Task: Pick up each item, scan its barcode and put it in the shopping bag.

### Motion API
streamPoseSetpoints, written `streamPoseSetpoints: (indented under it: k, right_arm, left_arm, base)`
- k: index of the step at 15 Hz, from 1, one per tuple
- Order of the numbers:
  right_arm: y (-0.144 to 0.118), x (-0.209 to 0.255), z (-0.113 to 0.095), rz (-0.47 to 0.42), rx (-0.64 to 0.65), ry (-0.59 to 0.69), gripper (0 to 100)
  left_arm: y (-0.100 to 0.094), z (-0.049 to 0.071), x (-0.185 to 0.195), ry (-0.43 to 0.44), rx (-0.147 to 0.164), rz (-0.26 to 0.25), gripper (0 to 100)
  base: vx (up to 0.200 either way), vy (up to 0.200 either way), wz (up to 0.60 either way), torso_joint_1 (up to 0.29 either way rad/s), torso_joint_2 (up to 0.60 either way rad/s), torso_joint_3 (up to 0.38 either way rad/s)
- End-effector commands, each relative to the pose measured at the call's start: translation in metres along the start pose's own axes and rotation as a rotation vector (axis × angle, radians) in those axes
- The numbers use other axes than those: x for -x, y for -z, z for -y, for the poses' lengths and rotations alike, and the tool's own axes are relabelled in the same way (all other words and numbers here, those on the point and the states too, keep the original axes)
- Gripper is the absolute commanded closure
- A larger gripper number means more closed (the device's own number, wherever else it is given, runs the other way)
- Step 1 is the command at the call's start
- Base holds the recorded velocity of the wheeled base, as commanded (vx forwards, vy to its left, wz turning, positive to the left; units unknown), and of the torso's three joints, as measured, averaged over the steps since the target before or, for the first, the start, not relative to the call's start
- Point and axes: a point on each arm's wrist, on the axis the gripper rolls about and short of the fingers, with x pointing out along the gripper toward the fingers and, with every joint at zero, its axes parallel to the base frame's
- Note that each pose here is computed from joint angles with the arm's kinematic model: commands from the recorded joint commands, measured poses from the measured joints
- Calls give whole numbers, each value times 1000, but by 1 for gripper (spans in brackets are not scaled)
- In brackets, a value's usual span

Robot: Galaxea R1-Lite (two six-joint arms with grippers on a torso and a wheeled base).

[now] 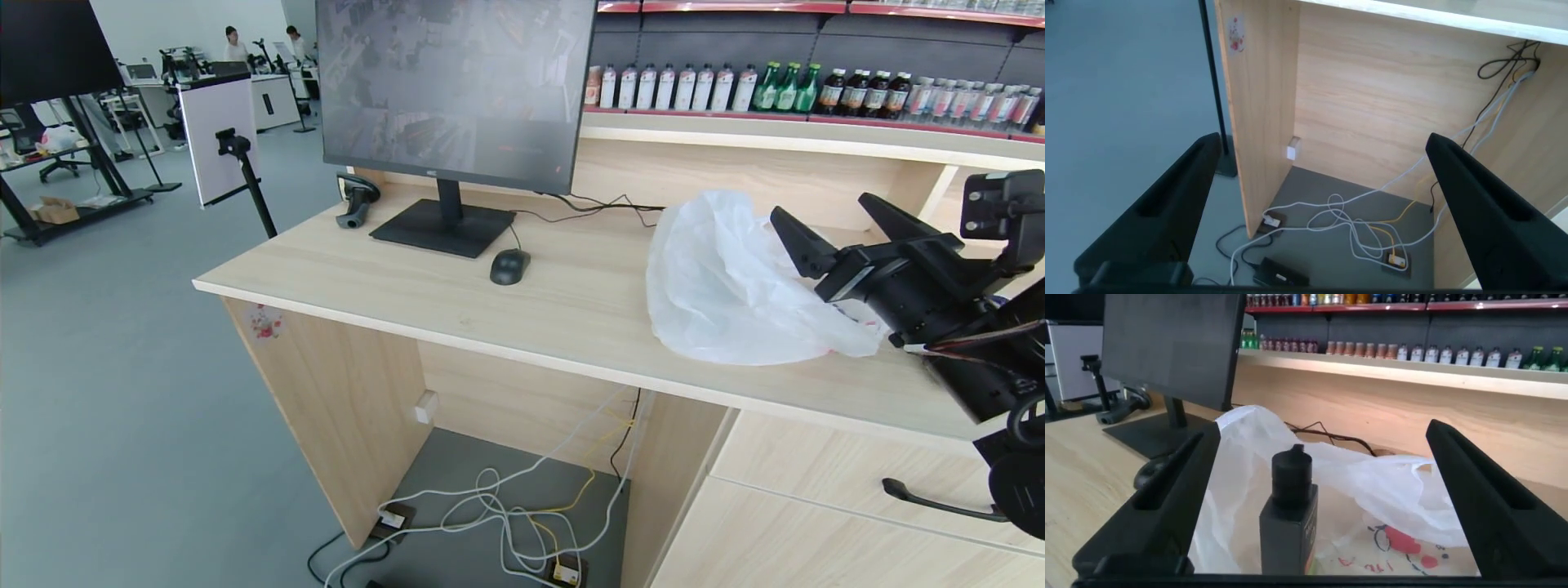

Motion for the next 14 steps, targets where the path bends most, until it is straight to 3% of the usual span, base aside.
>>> streamPoseSetpoints:
  k: [1, 14]
  right_arm:
    - [8, 5, -1, -40, -2, -2, 0]
    - [-17, 23, -1, 17, 3, 3, 0]
  left_arm:
    - [0, 0, 0, 0, 0, 1, 0]
    - [0, 0, 0, 0, 0, 1, 0]
  base:
    - [0, 0, 0, 0, 0, 0]
    - [0, 0, 0, 0, 0, 0]
